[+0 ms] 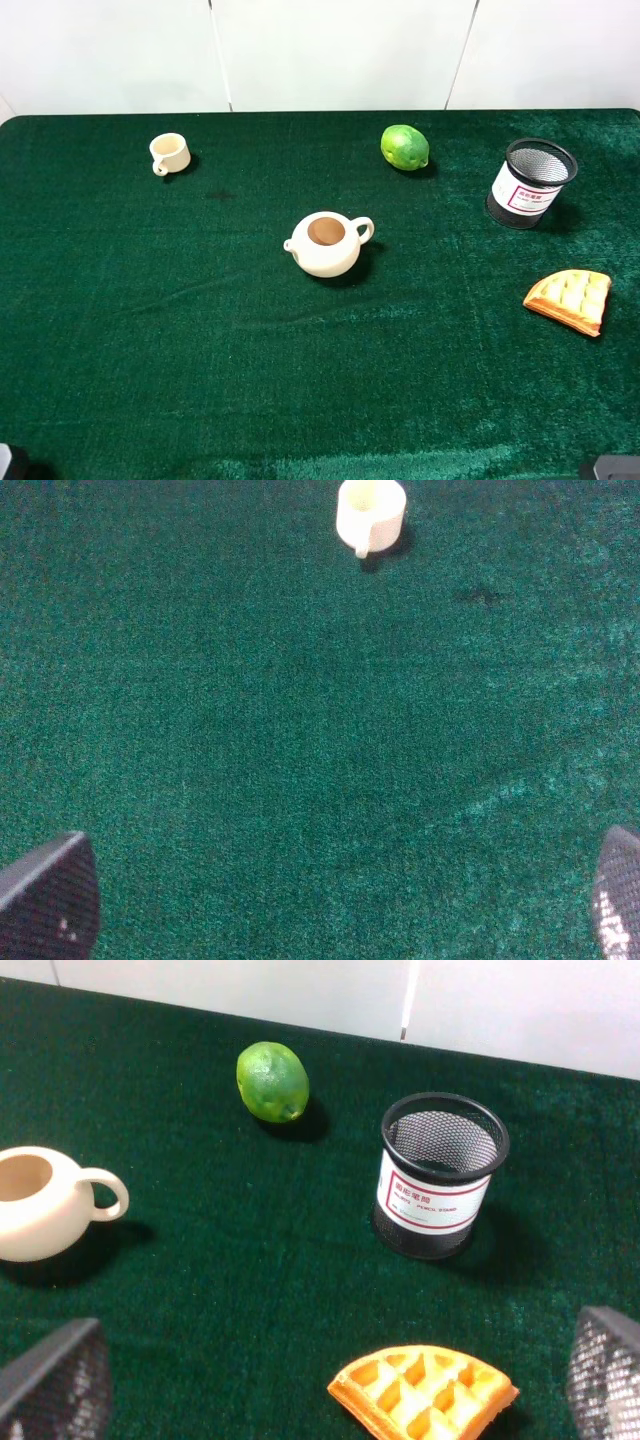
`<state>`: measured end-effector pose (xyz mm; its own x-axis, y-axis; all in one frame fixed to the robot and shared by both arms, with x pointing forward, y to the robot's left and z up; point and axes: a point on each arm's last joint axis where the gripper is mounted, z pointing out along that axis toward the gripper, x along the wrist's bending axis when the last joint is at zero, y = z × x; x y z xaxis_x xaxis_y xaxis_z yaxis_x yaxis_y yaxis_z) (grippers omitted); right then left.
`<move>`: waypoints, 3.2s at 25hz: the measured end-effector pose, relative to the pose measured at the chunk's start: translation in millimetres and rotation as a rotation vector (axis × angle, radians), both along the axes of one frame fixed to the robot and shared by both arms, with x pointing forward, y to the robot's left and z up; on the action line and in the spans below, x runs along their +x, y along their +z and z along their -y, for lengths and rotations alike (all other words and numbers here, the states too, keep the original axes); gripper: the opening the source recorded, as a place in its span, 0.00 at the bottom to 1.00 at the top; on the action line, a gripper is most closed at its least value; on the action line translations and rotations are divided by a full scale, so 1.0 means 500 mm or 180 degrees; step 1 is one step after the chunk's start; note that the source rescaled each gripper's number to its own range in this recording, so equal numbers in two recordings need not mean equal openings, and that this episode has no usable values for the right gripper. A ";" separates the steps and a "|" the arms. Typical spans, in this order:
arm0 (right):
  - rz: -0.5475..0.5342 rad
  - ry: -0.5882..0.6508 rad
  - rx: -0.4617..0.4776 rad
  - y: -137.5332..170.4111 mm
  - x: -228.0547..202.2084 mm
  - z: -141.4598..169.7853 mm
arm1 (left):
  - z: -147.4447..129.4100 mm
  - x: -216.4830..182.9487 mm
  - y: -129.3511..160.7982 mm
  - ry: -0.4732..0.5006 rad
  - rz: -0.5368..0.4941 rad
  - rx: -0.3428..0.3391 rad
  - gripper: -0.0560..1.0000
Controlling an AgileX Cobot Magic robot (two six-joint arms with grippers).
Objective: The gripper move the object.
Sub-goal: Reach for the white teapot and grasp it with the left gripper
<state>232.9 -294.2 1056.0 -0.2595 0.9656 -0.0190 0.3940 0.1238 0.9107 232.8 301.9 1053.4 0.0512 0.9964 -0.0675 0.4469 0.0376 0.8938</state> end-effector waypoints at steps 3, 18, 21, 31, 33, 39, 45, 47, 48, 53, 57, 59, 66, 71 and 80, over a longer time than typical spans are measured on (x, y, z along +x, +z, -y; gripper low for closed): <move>0.0000 0.0000 0.0000 0.000 0.000 0.000 | 0.000 0.000 0.000 0.0000 0.0000 0.0000 1.00; 0.0000 0.0000 0.0000 0.000 0.000 0.000 | 0.000 0.000 0.000 0.0000 0.0000 0.0000 1.00; 0.0000 0.0000 0.0000 0.000 0.000 0.000 | 0.000 0.000 0.000 0.0000 0.0000 0.0000 1.00; 0.0000 0.0000 0.0000 0.000 0.000 0.000 | 0.000 0.000 0.000 0.0000 0.0000 0.0000 1.00; 0.0000 0.0000 0.0000 0.000 0.000 0.000 | 0.000 0.000 0.000 0.0000 0.0000 0.0000 1.00; 0.0000 0.0000 0.0000 0.000 0.000 0.000 | 0.000 0.000 0.000 0.0000 0.0000 0.0000 1.00; 0.0000 0.0000 0.0000 0.000 0.000 0.000 | 0.001 0.010 0.001 -0.0039 -0.0090 0.0084 1.00; 0.0000 0.0000 0.0000 0.000 0.000 0.000 | 0.002 0.024 0.002 -0.0069 -0.0221 0.0147 1.00; 0.0000 0.0000 0.0000 0.000 0.000 0.000 | 0.004 0.033 0.005 -0.0099 -0.0282 0.0154 1.00; 0.0000 0.0000 0.0000 0.000 0.000 0.000 | 0.011 0.087 0.018 -0.0230 -0.0492 0.0314 1.00; 0.0000 0.0000 0.0000 0.000 0.000 0.000 | 0.016 0.145 0.013 -0.0366 -0.0705 0.0519 1.00; 0.0000 0.0000 0.0000 0.000 0.000 0.000 | 0.018 0.178 0.007 -0.0424 -0.0802 0.0596 1.00; 0.0000 0.0000 0.0000 0.000 0.000 0.000 | 0.044 0.275 -0.028 -0.0701 -0.1090 0.0727 1.00; 0.0000 0.0000 0.0000 0.000 0.000 0.000 | 0.088 0.334 -0.041 -0.1037 -0.1117 0.0819 1.00; 0.0000 0.0000 0.0000 0.000 0.000 0.000 | 0.200 0.443 -0.049 -0.1645 -0.1355 0.1034 1.00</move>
<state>232.9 -294.2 1056.0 -0.2595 0.9656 -0.0190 0.3940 0.1238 0.9107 454.1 201.7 1029.2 0.5539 0.8256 0.1077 0.6461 -0.5078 0.5698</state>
